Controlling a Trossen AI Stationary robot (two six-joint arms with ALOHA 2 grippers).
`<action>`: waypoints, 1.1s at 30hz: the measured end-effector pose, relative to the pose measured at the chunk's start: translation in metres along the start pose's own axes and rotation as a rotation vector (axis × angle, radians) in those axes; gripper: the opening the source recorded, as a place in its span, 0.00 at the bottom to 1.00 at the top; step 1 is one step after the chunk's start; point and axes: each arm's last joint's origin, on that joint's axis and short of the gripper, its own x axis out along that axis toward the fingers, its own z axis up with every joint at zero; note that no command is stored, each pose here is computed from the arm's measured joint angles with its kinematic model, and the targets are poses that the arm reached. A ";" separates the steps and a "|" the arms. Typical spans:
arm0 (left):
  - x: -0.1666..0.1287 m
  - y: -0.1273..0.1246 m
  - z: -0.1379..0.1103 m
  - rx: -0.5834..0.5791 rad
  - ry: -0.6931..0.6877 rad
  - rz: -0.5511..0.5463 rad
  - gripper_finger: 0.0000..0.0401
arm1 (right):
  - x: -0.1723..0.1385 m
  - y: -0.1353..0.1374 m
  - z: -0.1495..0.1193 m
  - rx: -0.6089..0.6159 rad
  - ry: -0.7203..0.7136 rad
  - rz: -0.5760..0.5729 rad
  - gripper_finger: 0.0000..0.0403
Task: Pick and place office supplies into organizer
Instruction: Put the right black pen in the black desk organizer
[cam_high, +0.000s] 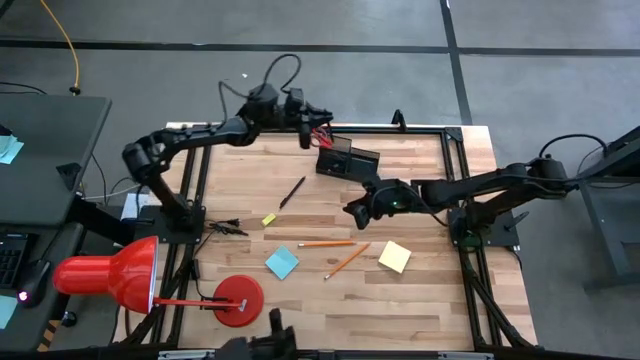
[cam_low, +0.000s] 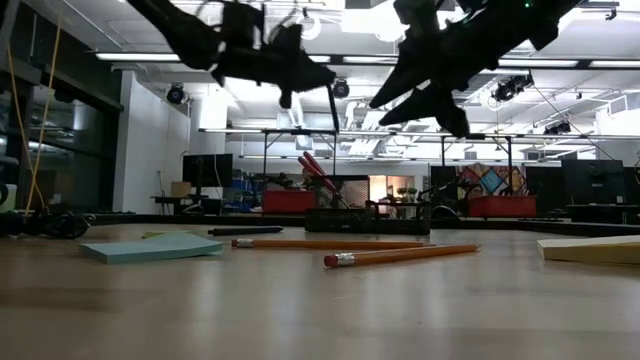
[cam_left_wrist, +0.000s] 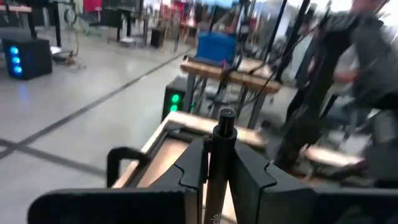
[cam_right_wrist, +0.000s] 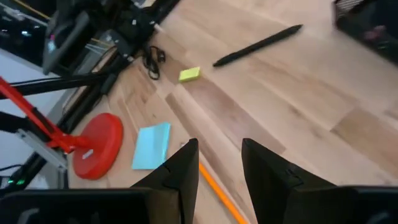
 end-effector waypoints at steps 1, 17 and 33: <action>0.004 0.002 -0.002 0.003 0.031 0.003 0.08 | -0.001 0.001 0.001 0.001 -0.014 0.000 0.28; 0.040 0.021 -0.046 0.071 0.121 0.138 0.09 | -0.006 -0.002 -0.001 -0.033 0.019 -0.032 0.28; 0.057 0.006 -0.064 0.067 0.116 0.096 0.24 | -0.006 -0.003 -0.004 -0.037 0.051 -0.041 0.28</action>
